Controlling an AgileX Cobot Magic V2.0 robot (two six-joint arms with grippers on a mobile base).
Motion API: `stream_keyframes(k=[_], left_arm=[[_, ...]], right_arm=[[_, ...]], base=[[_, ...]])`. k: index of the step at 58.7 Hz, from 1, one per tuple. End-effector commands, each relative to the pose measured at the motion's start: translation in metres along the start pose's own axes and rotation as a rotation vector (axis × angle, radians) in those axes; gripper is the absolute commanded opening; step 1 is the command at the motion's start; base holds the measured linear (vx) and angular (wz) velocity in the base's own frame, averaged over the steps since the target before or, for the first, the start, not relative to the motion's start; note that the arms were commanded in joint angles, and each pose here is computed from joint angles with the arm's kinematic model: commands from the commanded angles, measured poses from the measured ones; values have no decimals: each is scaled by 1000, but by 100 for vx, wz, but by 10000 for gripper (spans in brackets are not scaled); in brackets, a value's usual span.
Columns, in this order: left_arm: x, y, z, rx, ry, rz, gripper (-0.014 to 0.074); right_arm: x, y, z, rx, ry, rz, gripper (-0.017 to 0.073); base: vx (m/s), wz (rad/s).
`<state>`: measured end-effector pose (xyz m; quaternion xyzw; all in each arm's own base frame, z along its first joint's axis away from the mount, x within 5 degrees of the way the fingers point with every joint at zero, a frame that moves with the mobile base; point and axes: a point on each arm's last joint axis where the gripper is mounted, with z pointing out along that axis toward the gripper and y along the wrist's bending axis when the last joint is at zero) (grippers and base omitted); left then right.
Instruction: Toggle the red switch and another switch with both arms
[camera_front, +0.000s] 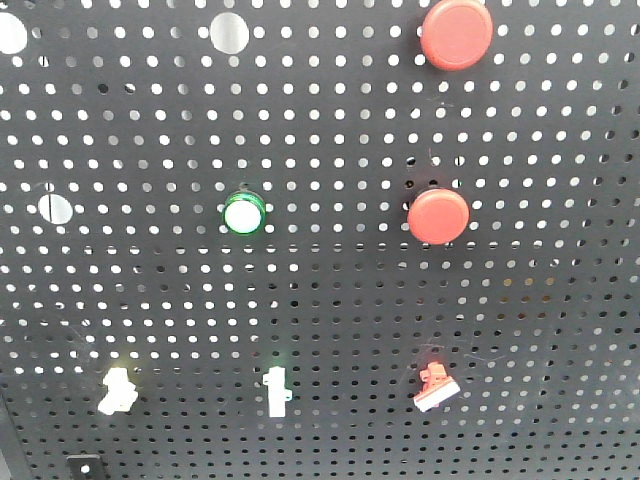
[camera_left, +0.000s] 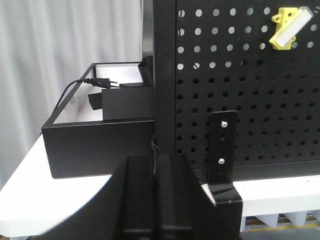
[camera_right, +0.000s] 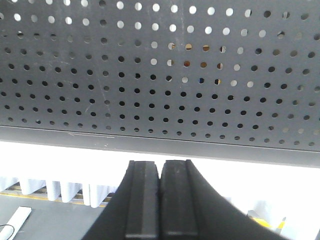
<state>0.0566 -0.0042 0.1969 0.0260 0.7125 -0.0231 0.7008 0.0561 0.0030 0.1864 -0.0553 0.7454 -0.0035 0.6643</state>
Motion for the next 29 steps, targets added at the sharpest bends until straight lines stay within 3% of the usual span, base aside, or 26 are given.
stream_keyframes(k=[1, 29], left_arm=[[-3, 1, 0, -9, -72, -8, 2], [-3, 1, 0, -9, -72, -8, 2]], right_arm=[[-6, 0, 0, 4, -80, -10, -6], [-6, 0, 0, 4, -80, -10, -6]], base=[[0, 0], [0, 0]])
